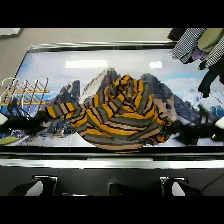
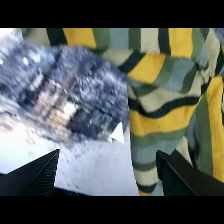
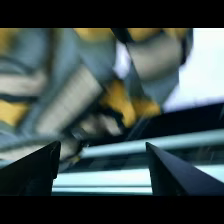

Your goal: Fold the clothes and pants, and hang the long-sleeved shirts on hangers.

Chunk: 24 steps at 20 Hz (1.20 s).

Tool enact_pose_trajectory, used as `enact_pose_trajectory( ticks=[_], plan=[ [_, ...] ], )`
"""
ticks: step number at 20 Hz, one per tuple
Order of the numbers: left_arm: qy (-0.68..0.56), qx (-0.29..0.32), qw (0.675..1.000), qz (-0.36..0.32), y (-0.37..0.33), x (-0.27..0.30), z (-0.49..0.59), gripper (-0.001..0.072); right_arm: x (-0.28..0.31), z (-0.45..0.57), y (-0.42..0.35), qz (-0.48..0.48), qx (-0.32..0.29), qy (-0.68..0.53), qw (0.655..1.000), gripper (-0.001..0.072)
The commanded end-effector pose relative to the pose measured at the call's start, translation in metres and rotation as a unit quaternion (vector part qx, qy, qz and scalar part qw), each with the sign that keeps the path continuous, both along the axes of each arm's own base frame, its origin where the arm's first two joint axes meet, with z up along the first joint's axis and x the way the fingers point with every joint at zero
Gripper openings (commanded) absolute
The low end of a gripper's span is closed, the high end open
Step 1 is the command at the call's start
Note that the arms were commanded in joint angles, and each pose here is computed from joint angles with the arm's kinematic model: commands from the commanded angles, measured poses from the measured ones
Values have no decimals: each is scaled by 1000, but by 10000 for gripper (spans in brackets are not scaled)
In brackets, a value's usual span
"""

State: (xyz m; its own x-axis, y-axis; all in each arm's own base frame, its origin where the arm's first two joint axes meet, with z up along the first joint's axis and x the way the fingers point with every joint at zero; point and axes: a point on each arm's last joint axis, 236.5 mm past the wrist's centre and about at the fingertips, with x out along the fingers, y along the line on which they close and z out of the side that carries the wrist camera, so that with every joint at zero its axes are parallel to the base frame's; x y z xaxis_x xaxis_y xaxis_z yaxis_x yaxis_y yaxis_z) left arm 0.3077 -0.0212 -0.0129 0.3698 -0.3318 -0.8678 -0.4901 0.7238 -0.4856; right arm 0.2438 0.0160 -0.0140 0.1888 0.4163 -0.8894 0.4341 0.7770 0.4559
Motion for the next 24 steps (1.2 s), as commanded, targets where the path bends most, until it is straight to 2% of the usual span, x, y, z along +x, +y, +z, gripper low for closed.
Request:
enact_pose_trajectory(
  ticks=[1, 9, 10, 11, 12, 13, 14, 15, 16, 20, 21, 24],
  plan=[
    [26, -54, 998, 5, -34, -28, -28, 678, -39, -46, 15, -36, 16, 35, 999, 618],
    [-3, -56, 998, -18, -65, -20, -33, 679, -4, -84, 5, -98, 26, 27, 994, 607],
    [-3, -60, 998, -16, -67, -18, -34, 678, 1, -88, 4, -106, 28, 23, 994, 559],
    [-1, -62, 998, -15, -67, -18, -35, 678, 8, -91, 4, -109, 33, 13, 993, 456],
    [1, -62, 998, -14, -67, -18, -36, 678, 15, -91, 4, -118, 37, 4, 992, 329],
    [3, -62, 998, -14, -67, -18, -37, 679, 20, -89, 3, -120, 39, -7, 992, 136],
    [4, -62, 998, -14, -67, -18, -38, 678, 24, -83, 1, -114, 34, -16, 993, 27],
    [4, -62, 998, -14, -67, -18, -38, 678, 27, -74, -7, -103, 15, -27, 994, 27],
    [4, -62, 998, -14, -67, -18, -38, 678, 26, -65, -28, -95, -35, -25, 995, 27],
    [5, -62, 998, -14, -67, -19, -38, 676, 18, 19, -142, -79, -284, -18, 955, 27],
    [5, -62, 998, -15, -67, -19, -39, 676, 23, 41, -156, -90, -312, -34, 945, 27],
    [9, -63, 998, -15, -67, -20, -41, 676, 31, 59, -160, -103, -318, -53, 941, 29]
  ],
)
